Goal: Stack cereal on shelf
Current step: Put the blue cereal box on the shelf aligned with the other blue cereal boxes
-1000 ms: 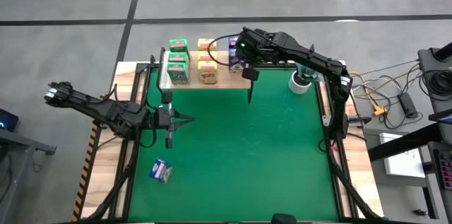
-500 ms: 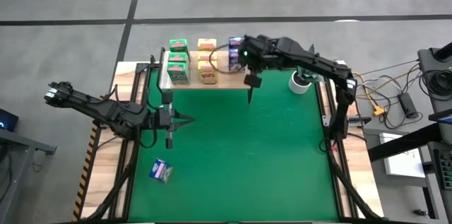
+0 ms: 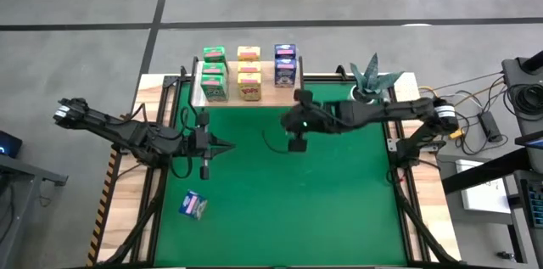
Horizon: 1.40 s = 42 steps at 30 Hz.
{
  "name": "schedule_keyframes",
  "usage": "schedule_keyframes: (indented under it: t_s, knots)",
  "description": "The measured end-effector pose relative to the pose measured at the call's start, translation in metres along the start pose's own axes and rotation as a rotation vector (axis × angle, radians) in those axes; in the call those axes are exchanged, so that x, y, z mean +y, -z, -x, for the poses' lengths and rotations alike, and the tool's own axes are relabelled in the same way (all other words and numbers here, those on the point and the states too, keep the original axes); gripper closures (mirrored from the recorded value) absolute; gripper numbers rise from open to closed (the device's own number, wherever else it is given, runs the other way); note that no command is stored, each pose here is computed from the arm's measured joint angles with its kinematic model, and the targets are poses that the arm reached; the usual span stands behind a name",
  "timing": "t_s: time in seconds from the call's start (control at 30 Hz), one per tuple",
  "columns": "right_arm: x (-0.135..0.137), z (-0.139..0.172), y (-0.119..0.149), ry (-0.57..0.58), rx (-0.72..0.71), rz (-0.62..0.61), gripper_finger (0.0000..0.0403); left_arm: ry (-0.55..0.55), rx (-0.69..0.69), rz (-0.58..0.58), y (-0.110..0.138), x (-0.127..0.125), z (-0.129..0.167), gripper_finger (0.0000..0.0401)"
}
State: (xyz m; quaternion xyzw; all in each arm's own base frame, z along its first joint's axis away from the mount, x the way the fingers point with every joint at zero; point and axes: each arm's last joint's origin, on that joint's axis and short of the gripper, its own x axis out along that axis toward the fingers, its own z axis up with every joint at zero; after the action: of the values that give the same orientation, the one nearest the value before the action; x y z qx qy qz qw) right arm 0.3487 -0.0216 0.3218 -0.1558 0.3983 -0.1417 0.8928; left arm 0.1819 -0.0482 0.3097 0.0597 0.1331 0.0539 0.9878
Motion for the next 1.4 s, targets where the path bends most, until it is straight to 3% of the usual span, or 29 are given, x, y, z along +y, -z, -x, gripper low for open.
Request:
schedule_keyframes:
  t_s: [0.33, 0.5, 0.9, 1.1, 1.23, 1.4]
  knots:
    - [0.05, -0.028, 0.035, -0.003, -0.331, 0.056, 0.039, -0.01, 0.115, 0.233, 0.012, -0.002, -0.003, 0.0401]
    - [0.058, -0.036, 0.04, -0.133, -0.493, 0.05, 0.039, -0.005, 0.154, 0.314, 0.016, -0.007, -0.006, 0.0401]
    - [0.061, -0.037, 0.039, -0.176, -0.516, 0.057, 0.039, 0.142, 0.262, 0.624, 0.022, -0.031, -0.001, 0.0401]
    - [0.061, -0.037, 0.039, -0.173, -0.517, 0.071, 0.039, 0.176, 0.321, 0.723, 0.019, -0.05, -0.001, 0.0401]
    - [0.061, -0.037, 0.039, -0.171, -0.517, 0.078, 0.039, 0.156, 0.406, 0.768, 0.013, -0.063, -0.004, 0.0401]
    - [0.061, -0.037, 0.039, -0.171, -0.517, 0.078, 0.039, 0.036, 0.641, 0.824, 0.008, -0.078, -0.002, 0.0401]
